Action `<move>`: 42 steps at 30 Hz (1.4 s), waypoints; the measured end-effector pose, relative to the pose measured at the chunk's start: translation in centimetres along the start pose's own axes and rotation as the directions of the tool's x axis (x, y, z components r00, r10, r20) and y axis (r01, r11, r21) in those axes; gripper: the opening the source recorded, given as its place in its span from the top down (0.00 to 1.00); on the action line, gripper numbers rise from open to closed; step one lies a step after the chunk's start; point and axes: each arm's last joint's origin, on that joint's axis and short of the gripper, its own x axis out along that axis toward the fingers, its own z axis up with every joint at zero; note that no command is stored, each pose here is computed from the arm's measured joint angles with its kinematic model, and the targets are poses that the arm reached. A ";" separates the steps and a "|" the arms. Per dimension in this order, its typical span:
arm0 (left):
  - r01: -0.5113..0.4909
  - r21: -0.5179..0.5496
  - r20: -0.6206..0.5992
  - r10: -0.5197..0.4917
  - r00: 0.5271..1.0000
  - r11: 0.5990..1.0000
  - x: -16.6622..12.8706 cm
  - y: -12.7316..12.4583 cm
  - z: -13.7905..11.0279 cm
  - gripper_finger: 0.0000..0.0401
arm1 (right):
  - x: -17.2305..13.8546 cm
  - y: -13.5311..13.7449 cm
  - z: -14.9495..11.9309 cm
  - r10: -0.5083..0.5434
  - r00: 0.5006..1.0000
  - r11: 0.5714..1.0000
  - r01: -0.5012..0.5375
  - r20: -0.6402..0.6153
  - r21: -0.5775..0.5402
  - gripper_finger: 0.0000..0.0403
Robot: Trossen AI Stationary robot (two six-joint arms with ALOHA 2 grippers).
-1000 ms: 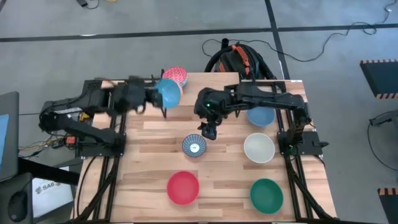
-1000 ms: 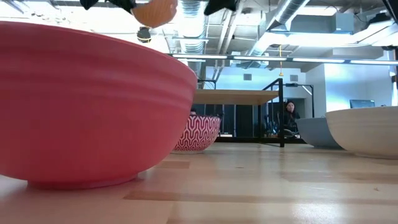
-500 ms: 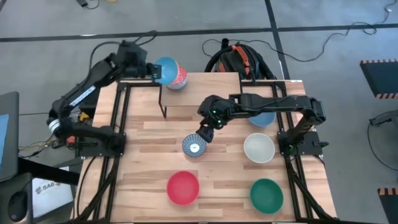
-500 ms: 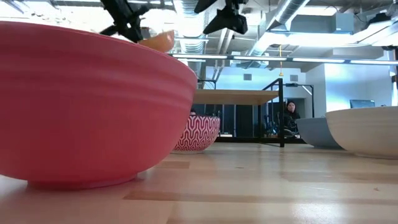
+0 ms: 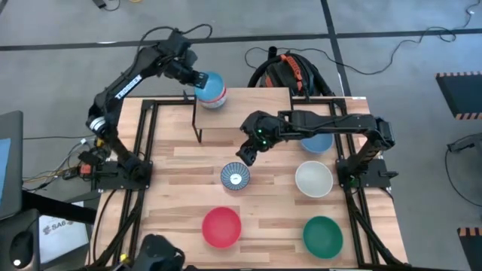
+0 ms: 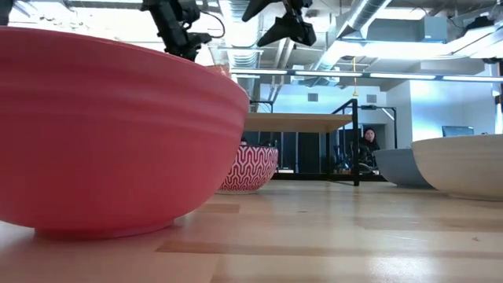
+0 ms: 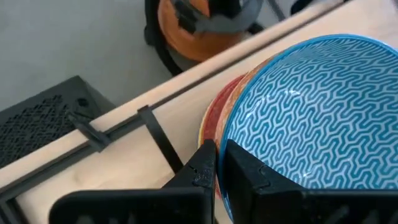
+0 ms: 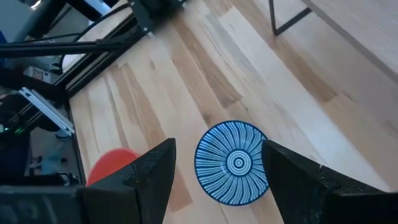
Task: Place and stack bowls onto a shelf
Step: Stack the light blue pattern bowl on top of the red pattern bowl on the shelf, then stack the blue pattern bowl on top of the light blue pattern bowl on the shelf
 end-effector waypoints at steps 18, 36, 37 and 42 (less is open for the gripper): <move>0.071 0.020 0.022 -0.072 0.997 0.997 -2.0 -0.5 -0.2 0.77 | -2.5 -0.6 -1.9 -0.210 0.975 0.977 0.206 -0.073 -0.054 0.34; 0.318 0.107 0.448 -0.331 0.830 0.942 -11.0 -8.1 -14.0 0.70 | -3.9 -4.0 -8.2 -0.178 0.977 0.984 0.179 -0.113 -0.007 0.34; 0.355 0.116 0.474 -0.366 0.801 0.928 -10.8 -8.7 -15.3 0.70 | -4.2 -4.3 -8.9 -0.164 0.980 0.986 0.166 -0.111 0.009 0.34; 0.430 0.168 0.539 -0.447 0.714 0.887 -9.9 -11.5 -20.1 0.70 | -6.4 -7.1 -11.5 -0.239 0.965 0.966 0.248 -0.105 0.080 0.34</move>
